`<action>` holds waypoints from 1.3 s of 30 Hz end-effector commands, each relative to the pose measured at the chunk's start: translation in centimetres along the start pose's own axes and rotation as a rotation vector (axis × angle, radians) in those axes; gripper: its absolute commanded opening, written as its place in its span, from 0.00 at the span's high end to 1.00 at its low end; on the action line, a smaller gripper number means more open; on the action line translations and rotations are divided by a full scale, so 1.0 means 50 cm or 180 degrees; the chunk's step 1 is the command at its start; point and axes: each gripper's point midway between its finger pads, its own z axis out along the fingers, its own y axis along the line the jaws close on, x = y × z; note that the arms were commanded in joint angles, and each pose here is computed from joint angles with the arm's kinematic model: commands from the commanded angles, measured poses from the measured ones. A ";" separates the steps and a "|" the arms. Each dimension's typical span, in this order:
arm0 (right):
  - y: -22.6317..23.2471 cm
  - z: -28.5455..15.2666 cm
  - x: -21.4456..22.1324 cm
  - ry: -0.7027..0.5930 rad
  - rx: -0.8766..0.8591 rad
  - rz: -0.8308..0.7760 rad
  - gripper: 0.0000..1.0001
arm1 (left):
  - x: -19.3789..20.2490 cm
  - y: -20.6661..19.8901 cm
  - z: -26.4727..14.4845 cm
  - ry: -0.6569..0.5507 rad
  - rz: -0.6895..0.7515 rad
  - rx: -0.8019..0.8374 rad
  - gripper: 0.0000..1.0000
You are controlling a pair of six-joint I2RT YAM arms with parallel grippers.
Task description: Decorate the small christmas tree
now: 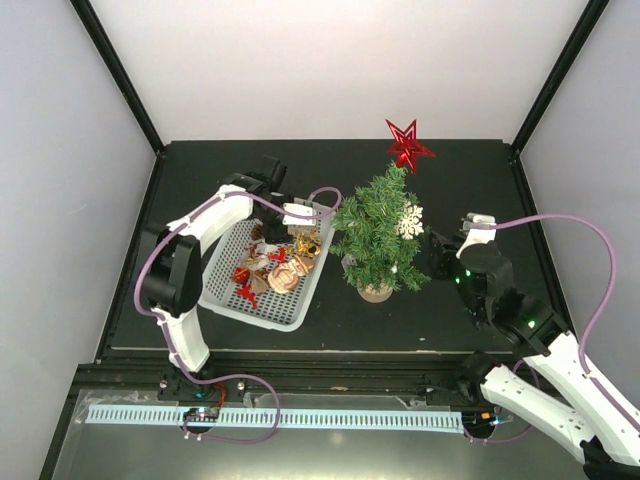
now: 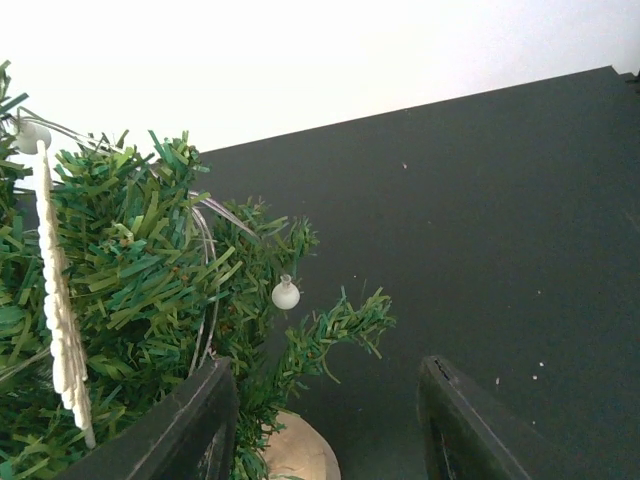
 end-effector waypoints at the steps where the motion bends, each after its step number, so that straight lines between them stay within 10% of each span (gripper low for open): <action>1: 0.006 0.008 -0.002 -0.0031 -0.0031 0.0065 0.50 | -0.026 0.064 -0.004 0.0013 0.0272 -0.0315 0.23; 17: -0.001 0.039 0.022 0.0091 -0.0041 0.0105 0.50 | -0.028 0.052 0.053 0.0020 0.0548 -0.0197 0.44; 39: 0.002 0.053 0.032 0.0169 -0.0119 0.0129 0.50 | -0.019 0.047 0.117 0.0202 0.0570 -0.0143 0.44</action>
